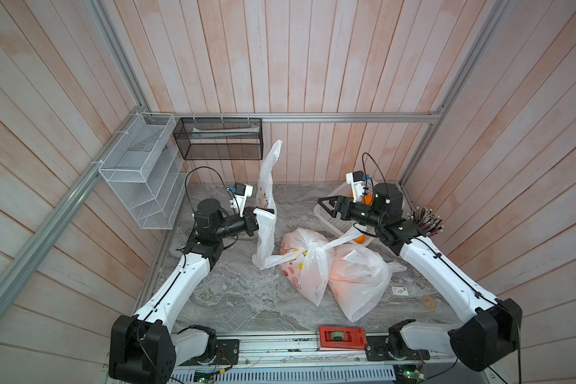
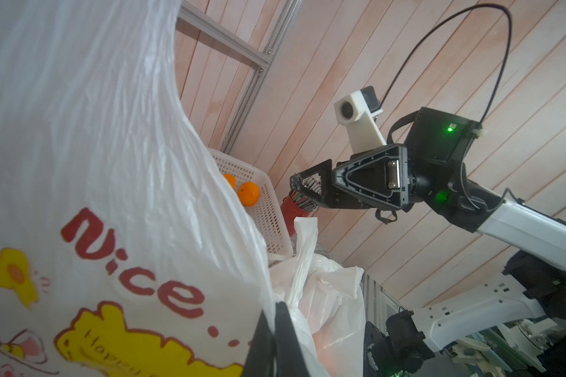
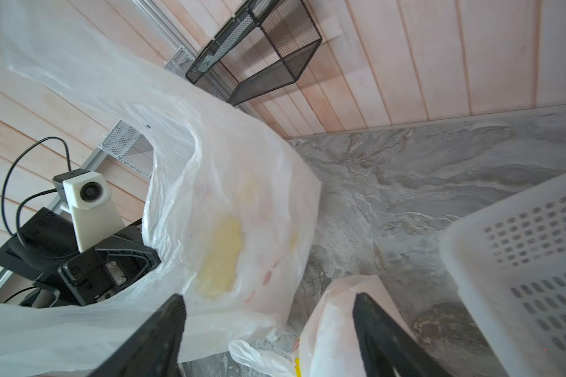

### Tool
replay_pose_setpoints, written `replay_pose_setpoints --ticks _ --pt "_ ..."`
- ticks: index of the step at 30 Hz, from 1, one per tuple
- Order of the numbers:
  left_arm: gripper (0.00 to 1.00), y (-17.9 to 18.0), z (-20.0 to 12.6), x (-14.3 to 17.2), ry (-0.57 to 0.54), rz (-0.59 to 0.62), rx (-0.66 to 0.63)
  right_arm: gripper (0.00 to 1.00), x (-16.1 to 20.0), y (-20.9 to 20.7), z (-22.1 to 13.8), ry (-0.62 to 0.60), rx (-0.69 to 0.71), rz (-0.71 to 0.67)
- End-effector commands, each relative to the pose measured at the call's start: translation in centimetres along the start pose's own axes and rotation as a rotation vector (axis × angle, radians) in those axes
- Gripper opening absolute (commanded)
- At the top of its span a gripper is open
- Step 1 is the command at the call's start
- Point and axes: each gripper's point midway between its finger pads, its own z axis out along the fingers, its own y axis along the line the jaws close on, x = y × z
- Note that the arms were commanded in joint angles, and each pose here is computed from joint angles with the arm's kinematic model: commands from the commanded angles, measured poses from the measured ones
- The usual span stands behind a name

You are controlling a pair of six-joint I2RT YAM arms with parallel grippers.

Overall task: Place the oranges into plastic bags & tie knots
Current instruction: Open the plastic bag at the center of the board.

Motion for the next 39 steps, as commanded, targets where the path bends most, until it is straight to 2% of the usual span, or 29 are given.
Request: replay_pose_setpoints --ticks 1,6,15,24,39 --pt "0.00 -0.3 0.4 0.9 0.016 0.027 0.056 0.81 -0.8 1.7 1.1 -0.038 -0.040 0.014" --pt "0.00 -0.1 1.2 1.8 0.034 0.003 0.086 0.77 0.4 3.5 2.7 -0.010 -0.092 0.032" --pt "0.00 -0.6 3.0 2.6 0.069 -0.005 0.137 0.69 1.2 4.3 5.1 0.020 -0.133 0.067" --pt "0.00 -0.6 3.4 2.8 0.078 -0.007 0.154 0.56 2.3 3.5 7.4 0.062 -0.139 0.128" --pt "0.00 -0.6 4.2 3.0 0.090 -0.009 0.170 0.59 4.6 4.2 9.4 0.136 -0.188 0.168"
